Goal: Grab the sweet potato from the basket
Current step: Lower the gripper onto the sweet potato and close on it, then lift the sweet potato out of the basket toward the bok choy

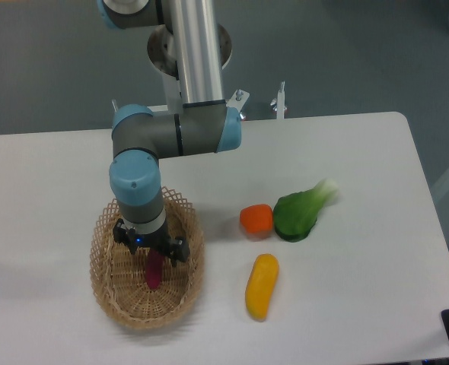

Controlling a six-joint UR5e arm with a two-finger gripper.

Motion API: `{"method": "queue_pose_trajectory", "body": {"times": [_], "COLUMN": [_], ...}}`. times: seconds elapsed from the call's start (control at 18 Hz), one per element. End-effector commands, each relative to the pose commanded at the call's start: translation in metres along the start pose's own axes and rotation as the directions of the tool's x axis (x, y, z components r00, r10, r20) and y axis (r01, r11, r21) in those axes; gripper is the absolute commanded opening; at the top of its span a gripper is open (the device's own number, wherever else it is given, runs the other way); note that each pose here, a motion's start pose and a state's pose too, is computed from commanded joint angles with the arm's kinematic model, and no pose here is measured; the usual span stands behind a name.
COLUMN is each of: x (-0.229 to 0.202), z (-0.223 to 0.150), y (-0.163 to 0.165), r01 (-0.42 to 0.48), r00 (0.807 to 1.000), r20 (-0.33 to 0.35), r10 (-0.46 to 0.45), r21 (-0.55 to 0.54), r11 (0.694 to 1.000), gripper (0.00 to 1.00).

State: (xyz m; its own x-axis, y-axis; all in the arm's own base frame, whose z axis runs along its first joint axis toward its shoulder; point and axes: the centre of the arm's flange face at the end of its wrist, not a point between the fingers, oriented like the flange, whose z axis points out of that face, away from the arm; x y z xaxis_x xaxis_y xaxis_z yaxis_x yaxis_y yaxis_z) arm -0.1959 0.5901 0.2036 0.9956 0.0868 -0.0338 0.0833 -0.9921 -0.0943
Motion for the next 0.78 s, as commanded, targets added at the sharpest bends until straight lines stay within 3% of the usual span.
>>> {"method": "queue_pose_trajectory", "body": {"times": [0.33, 0.78], "x": [-0.001, -0.007], "z": [-0.003, -0.034], "y": [0.001, -0.002], "r01": [-0.003, -0.017], "r00": [1.0, 0.999], "r20": [0.004, 0.032], "r10": [0.003, 0.015], "r21": [0.001, 0.047], "r11": [1.0, 0.999], "gripper": [0.54, 0.39]}}
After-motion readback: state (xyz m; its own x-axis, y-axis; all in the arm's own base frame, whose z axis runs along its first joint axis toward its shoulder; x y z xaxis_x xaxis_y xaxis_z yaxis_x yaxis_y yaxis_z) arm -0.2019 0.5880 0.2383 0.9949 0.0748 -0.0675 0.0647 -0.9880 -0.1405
